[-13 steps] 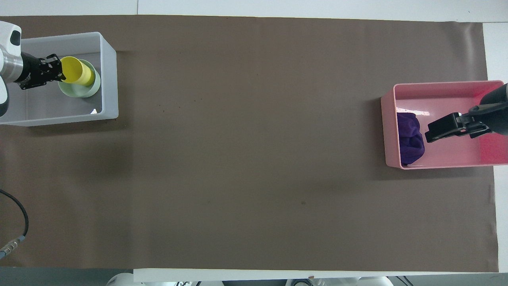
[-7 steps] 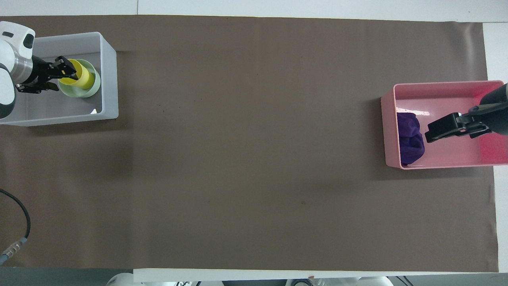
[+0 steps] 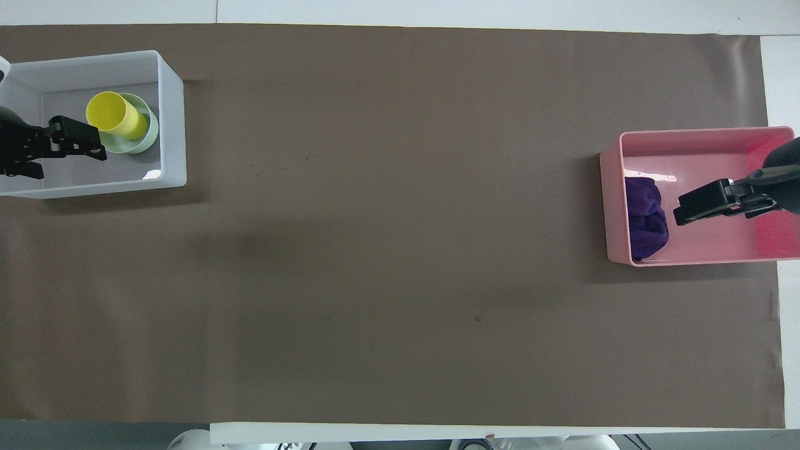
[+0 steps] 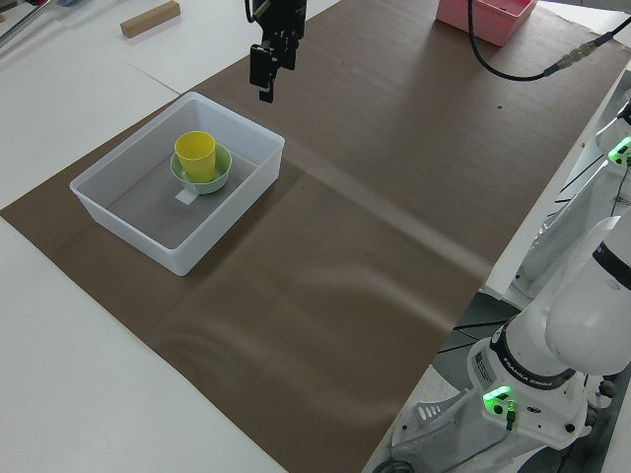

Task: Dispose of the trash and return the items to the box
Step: 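Open the left gripper and draw it back from the yellow cup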

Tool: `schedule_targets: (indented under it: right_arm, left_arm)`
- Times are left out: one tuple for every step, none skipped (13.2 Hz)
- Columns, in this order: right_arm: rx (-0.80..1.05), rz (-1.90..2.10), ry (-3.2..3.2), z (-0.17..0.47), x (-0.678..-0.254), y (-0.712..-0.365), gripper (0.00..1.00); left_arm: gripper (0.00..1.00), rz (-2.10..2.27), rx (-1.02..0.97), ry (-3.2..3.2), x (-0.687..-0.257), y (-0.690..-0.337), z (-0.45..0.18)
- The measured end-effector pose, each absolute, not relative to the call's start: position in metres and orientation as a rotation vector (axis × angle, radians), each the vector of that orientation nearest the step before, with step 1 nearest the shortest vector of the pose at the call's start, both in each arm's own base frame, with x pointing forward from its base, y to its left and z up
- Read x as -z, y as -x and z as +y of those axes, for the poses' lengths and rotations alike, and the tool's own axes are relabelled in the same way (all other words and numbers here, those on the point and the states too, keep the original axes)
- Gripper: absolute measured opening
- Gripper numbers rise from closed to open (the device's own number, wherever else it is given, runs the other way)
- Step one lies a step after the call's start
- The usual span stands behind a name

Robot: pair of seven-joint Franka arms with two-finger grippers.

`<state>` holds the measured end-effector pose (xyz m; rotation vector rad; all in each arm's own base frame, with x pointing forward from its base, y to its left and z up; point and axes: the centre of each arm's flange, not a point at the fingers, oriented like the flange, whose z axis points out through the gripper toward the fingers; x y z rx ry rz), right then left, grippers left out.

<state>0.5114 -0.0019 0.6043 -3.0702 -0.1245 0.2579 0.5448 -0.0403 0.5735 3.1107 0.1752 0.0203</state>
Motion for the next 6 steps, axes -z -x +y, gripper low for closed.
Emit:
schedule_targets:
  right_arm:
    - [-0.258, -0.125, 3.07, -0.002, -0.604, -0.511, 1.0]
    - [-0.258, -0.125, 3.07, -0.002, -0.604, -0.511, 1.0]
    - [-0.258, -0.125, 3.07, -0.002, -0.604, -0.511, 1.0]
    - [-0.254, -0.124, 3.071, -0.002, -0.604, -0.512, 1.0]
    - [-0.243, -0.124, 3.072, -0.002, -0.603, -0.513, 1.0]
    - [-0.235, -0.123, 3.073, -0.002, -0.6, -0.514, 1.0]
  left_arm:
    - [1.0, 0.11, -0.016, -3.113, -0.59, -0.533, -0.038]
    - [1.0, 0.056, -0.015, -3.115, -0.603, -0.525, -0.036]
    - [1.0, 0.027, -0.029, -3.12, -0.613, -0.522, -0.035]
    - [1.0, 0.013, -0.039, -3.133, -0.619, -0.523, -0.032]
    - [1.0, 0.005, -0.036, -3.144, -0.621, -0.523, -0.03]
    - [1.0, -0.002, -0.024, -3.146, -0.621, -0.524, -0.028]
